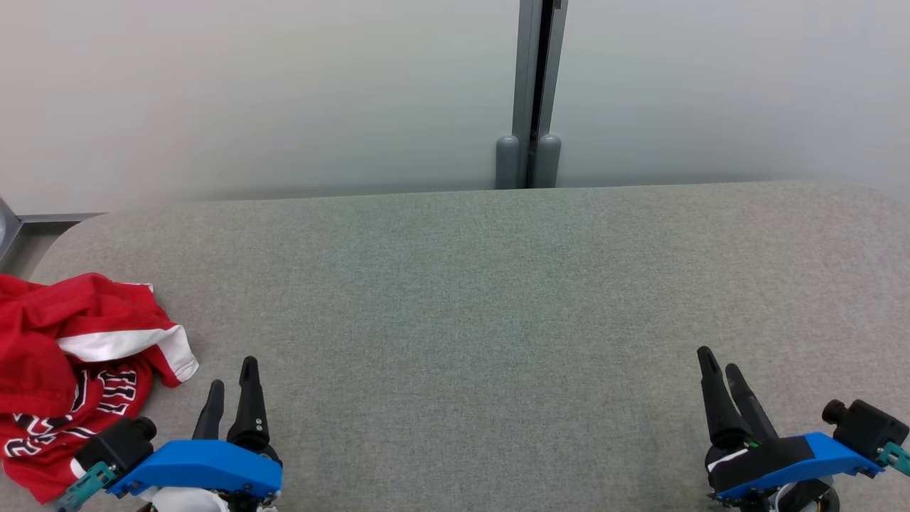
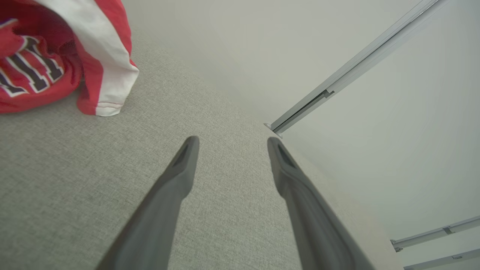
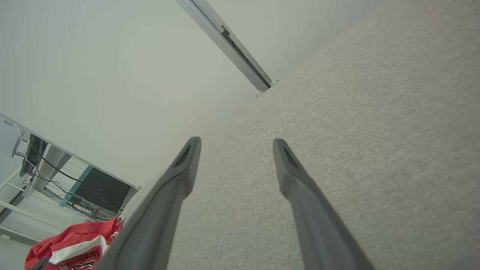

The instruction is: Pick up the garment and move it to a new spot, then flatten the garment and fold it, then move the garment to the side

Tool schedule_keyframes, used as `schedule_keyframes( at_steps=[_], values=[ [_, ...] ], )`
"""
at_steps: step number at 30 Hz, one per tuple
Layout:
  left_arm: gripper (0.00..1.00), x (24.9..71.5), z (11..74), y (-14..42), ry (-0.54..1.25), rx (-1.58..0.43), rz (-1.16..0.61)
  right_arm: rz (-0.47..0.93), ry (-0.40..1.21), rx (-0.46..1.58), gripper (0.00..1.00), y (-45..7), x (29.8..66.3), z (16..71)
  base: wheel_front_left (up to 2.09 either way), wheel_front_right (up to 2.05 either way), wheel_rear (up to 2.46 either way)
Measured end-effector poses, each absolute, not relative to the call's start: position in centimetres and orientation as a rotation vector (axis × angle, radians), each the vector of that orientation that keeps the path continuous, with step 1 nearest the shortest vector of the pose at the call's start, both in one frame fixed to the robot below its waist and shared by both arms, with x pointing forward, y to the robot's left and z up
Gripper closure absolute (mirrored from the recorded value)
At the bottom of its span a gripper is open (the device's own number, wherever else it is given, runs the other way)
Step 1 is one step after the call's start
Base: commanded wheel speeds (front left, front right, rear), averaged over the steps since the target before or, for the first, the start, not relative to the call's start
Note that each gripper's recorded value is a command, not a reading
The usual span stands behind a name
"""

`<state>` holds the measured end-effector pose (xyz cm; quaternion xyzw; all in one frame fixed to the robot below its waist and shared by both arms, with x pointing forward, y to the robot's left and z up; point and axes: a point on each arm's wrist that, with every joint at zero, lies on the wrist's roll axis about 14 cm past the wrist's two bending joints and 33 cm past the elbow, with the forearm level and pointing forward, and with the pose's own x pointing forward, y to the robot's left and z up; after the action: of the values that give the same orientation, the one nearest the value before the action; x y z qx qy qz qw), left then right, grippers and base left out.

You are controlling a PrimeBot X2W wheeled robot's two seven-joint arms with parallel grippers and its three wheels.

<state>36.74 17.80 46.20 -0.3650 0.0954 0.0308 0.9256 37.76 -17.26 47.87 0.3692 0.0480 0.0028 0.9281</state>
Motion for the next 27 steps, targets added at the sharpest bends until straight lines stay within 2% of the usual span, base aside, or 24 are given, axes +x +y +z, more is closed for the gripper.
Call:
schedule_keyframes(
  at_steps=[27],
  values=[
    [0.00,36.4,46.7,17.2,0.152,-0.440,0.015,0.087,0.087,0.450,0.00,-15.5,37.8,48.2,0.00,0.00,0.00]
  ],
)
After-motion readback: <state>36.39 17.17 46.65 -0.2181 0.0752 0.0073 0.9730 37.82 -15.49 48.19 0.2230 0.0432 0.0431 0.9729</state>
